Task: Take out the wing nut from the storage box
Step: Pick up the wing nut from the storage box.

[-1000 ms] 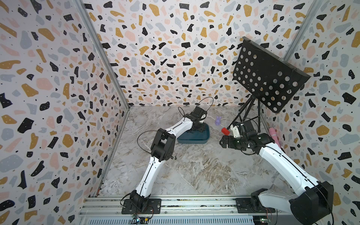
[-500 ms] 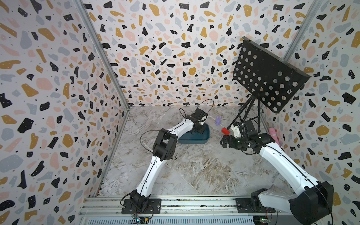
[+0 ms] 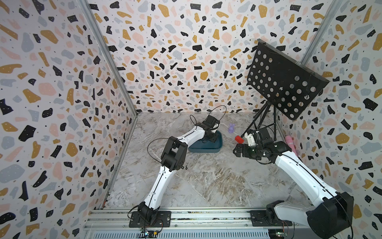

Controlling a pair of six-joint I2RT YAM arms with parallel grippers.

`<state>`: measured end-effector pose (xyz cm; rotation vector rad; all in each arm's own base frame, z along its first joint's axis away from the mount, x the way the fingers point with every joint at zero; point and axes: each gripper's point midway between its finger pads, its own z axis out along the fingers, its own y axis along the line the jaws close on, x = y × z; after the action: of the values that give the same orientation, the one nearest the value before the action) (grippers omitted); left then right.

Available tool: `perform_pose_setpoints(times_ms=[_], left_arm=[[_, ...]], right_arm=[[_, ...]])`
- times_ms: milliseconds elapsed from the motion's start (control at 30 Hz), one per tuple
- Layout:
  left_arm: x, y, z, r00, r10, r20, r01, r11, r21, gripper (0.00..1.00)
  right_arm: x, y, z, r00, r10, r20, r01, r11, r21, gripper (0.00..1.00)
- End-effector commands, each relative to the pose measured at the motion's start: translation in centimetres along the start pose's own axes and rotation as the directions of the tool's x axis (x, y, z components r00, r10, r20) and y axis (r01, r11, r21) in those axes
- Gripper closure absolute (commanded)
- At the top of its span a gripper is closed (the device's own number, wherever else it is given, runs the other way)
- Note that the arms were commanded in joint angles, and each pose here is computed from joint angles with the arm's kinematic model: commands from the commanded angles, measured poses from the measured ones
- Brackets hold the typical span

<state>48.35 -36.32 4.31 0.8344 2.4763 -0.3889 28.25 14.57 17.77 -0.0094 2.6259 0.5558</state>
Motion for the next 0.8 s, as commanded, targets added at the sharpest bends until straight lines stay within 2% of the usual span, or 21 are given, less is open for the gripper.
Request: perform_pose_setpoints(times_ms=[0, 300, 433, 533, 767], left_arm=[[-2.8, -1.5, -5.1, 0.995, -0.028, 0.091, 0.025, 0.999, 0.037, 1.0], [-1.0, -4.0, -12.1, 0.974, -0.169, 0.151, 0.146, 0.977, 0.154, 1.0], [0.7, -5.1, -14.7, 0.954, -0.257, 0.152, 0.22, 0.95, 0.221, 1.0], [2.4, -5.6, -16.1, 0.931, -0.328, 0.16, 0.281, 0.924, 0.259, 1.0], [5.2, -6.1, -18.5, 0.914, -0.369, 0.166, 0.316, 0.907, 0.278, 1.0]], right_arm=[[-0.5, 0.5, -0.3, 1.0, -0.015, 0.004, 0.015, 1.0, -0.023, 0.02], [-2.5, 3.8, 0.0, 0.999, -0.012, 0.031, 0.018, 0.984, -0.18, 0.15], [-3.5, 6.3, 0.4, 0.999, 0.004, 0.036, 0.007, 0.948, -0.317, 0.36], [-4.0, 7.5, 1.2, 0.999, 0.027, 0.018, -0.018, 0.926, -0.376, 0.47], [-3.9, 10.3, 2.6, 0.998, -0.058, 0.012, 0.058, 0.925, -0.376, 0.5]])
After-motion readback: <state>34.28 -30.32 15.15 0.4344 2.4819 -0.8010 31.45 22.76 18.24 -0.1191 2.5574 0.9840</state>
